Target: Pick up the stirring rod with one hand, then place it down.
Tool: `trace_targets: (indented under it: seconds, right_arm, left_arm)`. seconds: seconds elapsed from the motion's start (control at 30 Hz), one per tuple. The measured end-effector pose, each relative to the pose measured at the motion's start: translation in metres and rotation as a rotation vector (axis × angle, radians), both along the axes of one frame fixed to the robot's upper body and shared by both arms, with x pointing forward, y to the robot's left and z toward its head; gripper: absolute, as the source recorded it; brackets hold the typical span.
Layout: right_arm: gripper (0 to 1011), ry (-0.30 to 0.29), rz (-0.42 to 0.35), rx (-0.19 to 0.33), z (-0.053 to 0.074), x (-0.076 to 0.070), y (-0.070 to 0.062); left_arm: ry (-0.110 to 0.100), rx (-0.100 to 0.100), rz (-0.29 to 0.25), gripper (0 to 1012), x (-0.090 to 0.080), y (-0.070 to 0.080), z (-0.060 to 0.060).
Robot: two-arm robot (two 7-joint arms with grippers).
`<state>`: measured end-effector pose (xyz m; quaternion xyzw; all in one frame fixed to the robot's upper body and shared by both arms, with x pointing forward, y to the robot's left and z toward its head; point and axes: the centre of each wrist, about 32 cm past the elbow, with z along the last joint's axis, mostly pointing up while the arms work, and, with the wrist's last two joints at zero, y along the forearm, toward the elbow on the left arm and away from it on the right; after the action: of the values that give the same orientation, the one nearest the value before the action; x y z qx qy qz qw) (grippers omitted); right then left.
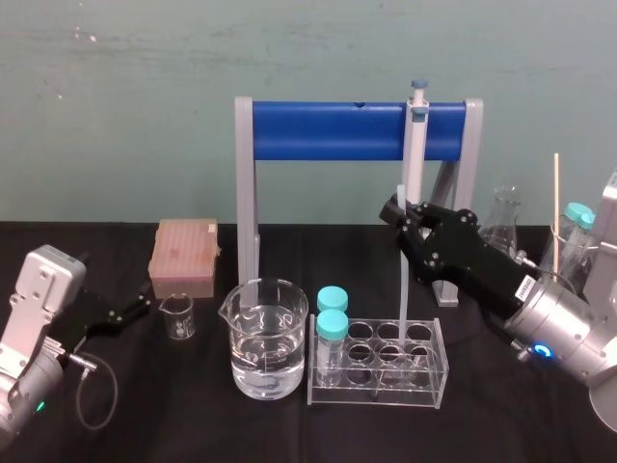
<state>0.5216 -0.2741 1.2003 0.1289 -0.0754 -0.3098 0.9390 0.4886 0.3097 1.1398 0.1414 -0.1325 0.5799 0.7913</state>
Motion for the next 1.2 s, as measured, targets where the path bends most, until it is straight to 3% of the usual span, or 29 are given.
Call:
trace_targets:
  seconds: [0.6,1.2]
  right_arm:
    - [70,0.011,0.004,-0.039,-0.033,0.011,0.008]
    - [70,0.093,-0.007,-0.078,-0.057,0.017,0.013]
  left_arm:
    - [0.0,0.0,0.0,1000,0.0,0.0,0.0]
    - [0.0,0.0,0.0,1000,0.0,0.0,0.0]
